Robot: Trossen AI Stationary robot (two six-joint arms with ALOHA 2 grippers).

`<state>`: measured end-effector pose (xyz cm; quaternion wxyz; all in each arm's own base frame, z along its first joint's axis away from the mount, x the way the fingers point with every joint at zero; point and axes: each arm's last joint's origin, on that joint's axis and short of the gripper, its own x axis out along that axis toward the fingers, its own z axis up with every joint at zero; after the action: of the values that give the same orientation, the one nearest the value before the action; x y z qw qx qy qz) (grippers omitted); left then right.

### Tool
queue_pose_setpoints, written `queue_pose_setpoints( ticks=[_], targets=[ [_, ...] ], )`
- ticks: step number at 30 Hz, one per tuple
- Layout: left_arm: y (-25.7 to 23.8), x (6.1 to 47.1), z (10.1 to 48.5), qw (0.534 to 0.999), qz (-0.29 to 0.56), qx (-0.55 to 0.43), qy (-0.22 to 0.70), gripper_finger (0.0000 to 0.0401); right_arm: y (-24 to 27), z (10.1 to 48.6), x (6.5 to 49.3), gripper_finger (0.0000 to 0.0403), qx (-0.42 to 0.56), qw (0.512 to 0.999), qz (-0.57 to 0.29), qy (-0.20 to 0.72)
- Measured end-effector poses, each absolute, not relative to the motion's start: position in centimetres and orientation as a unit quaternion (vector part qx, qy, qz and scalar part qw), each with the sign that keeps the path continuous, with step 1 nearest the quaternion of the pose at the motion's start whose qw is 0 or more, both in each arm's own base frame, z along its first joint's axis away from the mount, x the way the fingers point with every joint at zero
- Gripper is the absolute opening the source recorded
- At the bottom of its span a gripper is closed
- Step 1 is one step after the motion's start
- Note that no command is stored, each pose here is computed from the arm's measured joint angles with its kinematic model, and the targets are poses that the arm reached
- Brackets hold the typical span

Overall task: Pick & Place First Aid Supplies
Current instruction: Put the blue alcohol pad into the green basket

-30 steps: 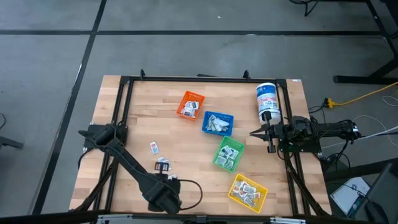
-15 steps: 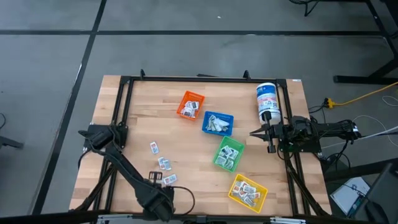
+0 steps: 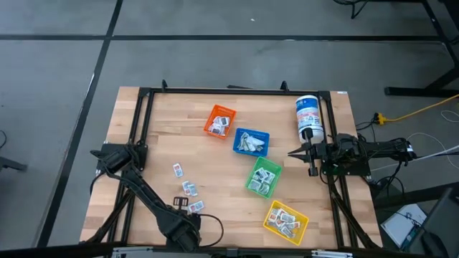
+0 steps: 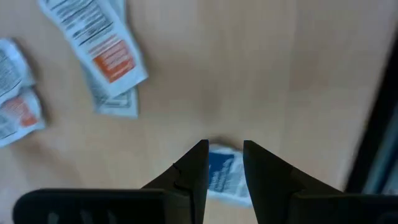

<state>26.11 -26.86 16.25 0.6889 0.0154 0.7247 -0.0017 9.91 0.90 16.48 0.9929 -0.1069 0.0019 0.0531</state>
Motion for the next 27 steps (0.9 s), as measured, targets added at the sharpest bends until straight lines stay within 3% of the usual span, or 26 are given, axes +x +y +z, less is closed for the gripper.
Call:
queue_pose_setpoints(
  ticks=[9, 20, 27],
  targets=[
    [-25.9, 25.0, 14.6, 0.655, 0.008, 0.022, 0.755, 0.0093, 0.9, 16.5, 9.9, 0.0026, -0.107, 0.993, 0.053, 0.002],
    [-25.7, 24.8, 12.9, 0.674, -0.005, -0.02, 0.738, 0.0091, 0.9, 16.5, 9.9, 0.0026, -0.107, 0.993, 0.053, 0.002],
    [-25.1, 25.4, 12.7, 0.673, 0.003, -0.036, 0.739, 0.0034, 0.9, 16.5, 9.9, 0.0026, -0.107, 0.993, 0.053, 0.002]
  ],
)
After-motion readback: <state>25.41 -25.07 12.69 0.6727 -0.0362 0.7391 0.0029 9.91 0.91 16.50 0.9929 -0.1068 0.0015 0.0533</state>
